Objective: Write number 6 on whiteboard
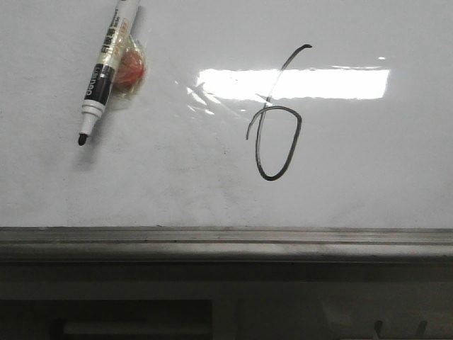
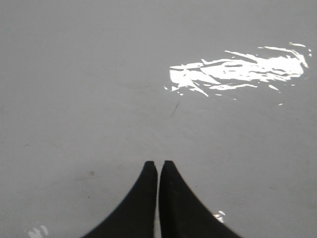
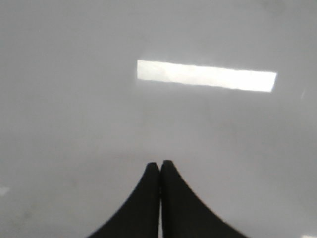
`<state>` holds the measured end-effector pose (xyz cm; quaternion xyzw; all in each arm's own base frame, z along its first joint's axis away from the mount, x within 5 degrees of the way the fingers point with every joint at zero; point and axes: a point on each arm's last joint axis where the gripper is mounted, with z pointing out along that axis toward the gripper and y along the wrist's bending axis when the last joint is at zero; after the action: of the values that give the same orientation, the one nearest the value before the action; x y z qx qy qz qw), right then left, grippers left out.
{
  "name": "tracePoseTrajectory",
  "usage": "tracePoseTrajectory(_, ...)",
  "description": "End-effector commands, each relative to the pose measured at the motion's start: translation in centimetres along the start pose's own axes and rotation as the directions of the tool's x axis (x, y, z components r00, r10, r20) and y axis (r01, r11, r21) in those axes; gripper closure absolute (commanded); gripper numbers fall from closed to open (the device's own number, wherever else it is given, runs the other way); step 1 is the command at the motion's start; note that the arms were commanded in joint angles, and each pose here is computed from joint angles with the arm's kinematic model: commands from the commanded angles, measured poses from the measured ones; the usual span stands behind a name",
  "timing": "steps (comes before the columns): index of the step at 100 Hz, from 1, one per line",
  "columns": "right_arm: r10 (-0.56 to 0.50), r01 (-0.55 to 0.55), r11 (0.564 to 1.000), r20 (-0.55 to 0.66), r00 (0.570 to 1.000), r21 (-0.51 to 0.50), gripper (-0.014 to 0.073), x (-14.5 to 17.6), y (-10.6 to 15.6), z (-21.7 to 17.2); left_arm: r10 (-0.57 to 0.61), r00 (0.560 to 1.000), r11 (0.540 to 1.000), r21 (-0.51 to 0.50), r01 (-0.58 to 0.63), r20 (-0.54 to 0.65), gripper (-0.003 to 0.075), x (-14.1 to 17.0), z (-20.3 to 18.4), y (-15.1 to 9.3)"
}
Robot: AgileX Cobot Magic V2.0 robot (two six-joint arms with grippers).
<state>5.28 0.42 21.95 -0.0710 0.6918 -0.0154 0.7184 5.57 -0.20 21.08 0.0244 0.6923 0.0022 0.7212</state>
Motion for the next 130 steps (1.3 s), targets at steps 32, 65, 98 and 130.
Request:
tracePoseTrajectory(32, -0.120, 0.118, 0.993, 0.092, 0.988, 0.030, 0.0640, 1.2, 0.1, 0.2, -0.015, 0.999, 1.000, -0.003, 0.015, 0.052, 0.0740, 0.8, -0.1, 0.0)
tracePoseTrajectory(65, -0.131, 0.128, 0.991, 0.090, 0.987, 0.031, 0.0640, 1.2, 0.1, 0.2, -0.015, 0.999, 1.000, -0.003, 0.015, 0.052, 0.0740, 0.8, -0.1, 0.0)
tracePoseTrajectory(98, -0.191, 0.188, 0.981, 0.086, 0.978, 0.036, 0.0640, 1.2, 0.1, 0.2, -0.015, 0.999, 1.000, -0.003, 0.015, 0.052, 0.0740, 0.8, -0.1, 0.0)
tracePoseTrajectory(130, -0.185, 0.182, 0.983, 0.089, 0.979, 0.036, 0.0640, 1.2, 0.1, 0.2, -0.015, 0.999, 1.000, -0.003, 0.015, 0.052, 0.0740, 0.8, -0.1, 0.0)
